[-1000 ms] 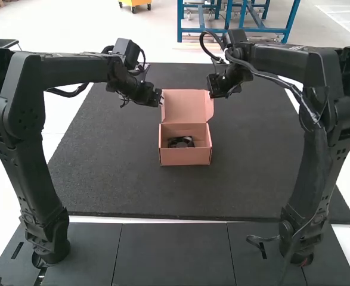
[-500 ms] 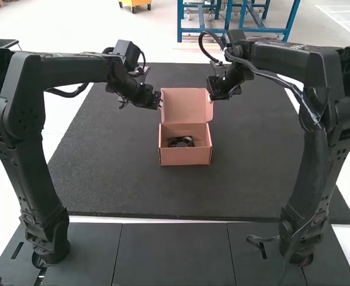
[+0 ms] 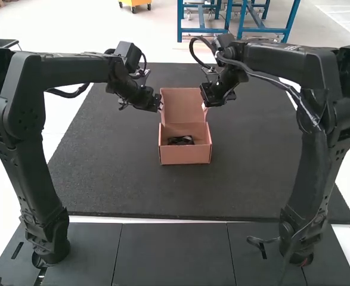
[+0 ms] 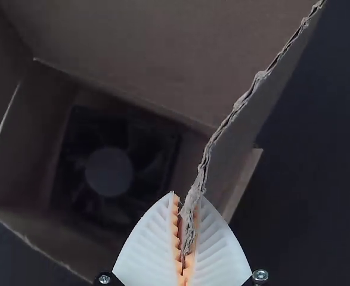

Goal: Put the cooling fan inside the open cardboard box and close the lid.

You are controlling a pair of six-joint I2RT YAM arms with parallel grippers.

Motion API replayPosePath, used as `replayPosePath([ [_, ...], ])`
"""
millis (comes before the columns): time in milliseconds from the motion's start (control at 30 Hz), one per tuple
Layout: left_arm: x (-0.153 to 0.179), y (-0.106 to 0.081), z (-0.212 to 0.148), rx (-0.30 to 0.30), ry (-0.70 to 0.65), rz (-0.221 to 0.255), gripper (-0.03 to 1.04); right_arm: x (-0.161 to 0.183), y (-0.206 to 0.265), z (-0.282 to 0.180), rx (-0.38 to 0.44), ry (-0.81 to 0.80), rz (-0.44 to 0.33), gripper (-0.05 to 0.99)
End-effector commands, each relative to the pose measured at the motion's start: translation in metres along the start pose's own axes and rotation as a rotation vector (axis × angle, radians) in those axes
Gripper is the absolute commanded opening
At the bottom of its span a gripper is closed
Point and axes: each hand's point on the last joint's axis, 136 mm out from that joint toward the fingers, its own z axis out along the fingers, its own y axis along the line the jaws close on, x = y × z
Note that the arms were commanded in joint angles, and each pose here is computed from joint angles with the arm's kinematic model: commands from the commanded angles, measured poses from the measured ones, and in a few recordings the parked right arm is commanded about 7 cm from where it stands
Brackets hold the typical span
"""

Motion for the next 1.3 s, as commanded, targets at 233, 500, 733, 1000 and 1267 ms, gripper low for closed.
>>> replayPosePath([
  [233,-0.015,-0.009,-0.022,0.013,-0.047,0.032,0.96,0.011,0.018,-0.006,-0.041,0.034,-0.032,-0.02],
  [500,-0.01,-0.009,-0.024,0.014,-0.027,0.03,0.96,0.023,0.018,-0.006,-0.043,0.081,-0.026,-0.02],
  [733,0.0,-0.009,-0.025,0.018,-0.006,0.035,0.96,0.025,0.019,-0.01,-0.042,0.082,-0.026,-0.02],
  [1000,0.011,-0.009,-0.022,0.019,0.017,0.034,0.96,0.031,0.019,-0.011,-0.042,0.099,-0.023,-0.02],
  [1267,0.019,-0.009,-0.018,0.022,0.034,0.032,0.96,0.037,0.019,-0.01,-0.045,0.114,-0.016,-0.02],
])
